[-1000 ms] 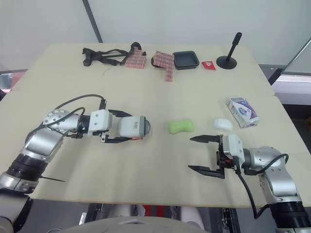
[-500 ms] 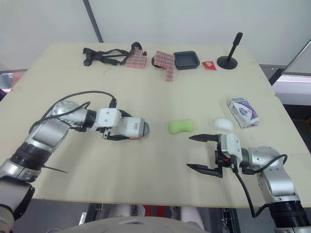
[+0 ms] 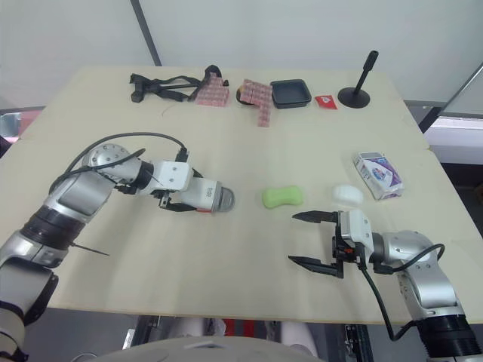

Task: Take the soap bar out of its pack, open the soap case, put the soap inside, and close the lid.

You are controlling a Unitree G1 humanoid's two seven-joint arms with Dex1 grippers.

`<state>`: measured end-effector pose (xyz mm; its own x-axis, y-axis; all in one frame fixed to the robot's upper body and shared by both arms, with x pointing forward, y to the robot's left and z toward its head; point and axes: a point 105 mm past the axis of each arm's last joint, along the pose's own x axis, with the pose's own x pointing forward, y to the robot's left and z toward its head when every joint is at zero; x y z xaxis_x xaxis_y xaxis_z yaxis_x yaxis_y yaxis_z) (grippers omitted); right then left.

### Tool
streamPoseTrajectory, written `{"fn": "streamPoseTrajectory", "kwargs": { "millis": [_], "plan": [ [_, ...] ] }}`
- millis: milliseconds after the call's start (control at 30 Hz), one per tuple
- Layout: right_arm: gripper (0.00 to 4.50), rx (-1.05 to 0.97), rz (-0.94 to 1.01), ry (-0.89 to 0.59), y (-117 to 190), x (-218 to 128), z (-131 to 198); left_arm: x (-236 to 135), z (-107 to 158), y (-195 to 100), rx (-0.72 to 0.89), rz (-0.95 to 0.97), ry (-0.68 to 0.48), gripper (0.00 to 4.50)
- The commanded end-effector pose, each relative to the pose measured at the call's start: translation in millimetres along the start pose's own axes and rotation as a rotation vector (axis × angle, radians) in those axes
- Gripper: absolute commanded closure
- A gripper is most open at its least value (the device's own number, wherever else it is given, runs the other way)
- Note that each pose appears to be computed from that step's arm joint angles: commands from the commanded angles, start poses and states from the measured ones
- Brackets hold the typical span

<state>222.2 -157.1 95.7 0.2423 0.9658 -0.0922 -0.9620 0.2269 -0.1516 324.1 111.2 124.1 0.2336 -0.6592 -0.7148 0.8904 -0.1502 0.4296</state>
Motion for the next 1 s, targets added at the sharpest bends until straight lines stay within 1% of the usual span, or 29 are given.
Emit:
{"fn": "streamPoseTrajectory", "kwargs": {
  "millis": [33,167,567,633,867,1000],
  "plan": [
    [0.01,-0.030,0.002,-0.016,-1.3,0.3,8.6,-6.4,6.8,9.6,0.023,0.017,0.012,1.03],
    [0.01,-0.006,-0.009,-0.033,-1.6,2.1,9.6,-6.2,7.6,10.8,0.022,0.010,0.020,1.03],
    [0.01,-0.009,-0.003,-0.015,-0.6,0.5,5.3,-14.7,8.8,10.2,-0.009,-0.010,0.021,1.03],
    [0.01,-0.010,-0.002,-0.013,-0.8,0.3,4.4,-17.0,14.0,12.0,-0.040,-0.007,-0.013,1.03],
    [0.01,-0.018,0.005,-0.007,-1.3,-0.2,2.2,-17.0,21.1,13.4,-0.030,0.006,-0.036,1.03],
    [0.01,-0.022,0.008,-0.005,-1.7,-0.3,2.3,-13.7,33.9,15.6,-0.038,0.011,-0.086,1.03]
  ]
}}
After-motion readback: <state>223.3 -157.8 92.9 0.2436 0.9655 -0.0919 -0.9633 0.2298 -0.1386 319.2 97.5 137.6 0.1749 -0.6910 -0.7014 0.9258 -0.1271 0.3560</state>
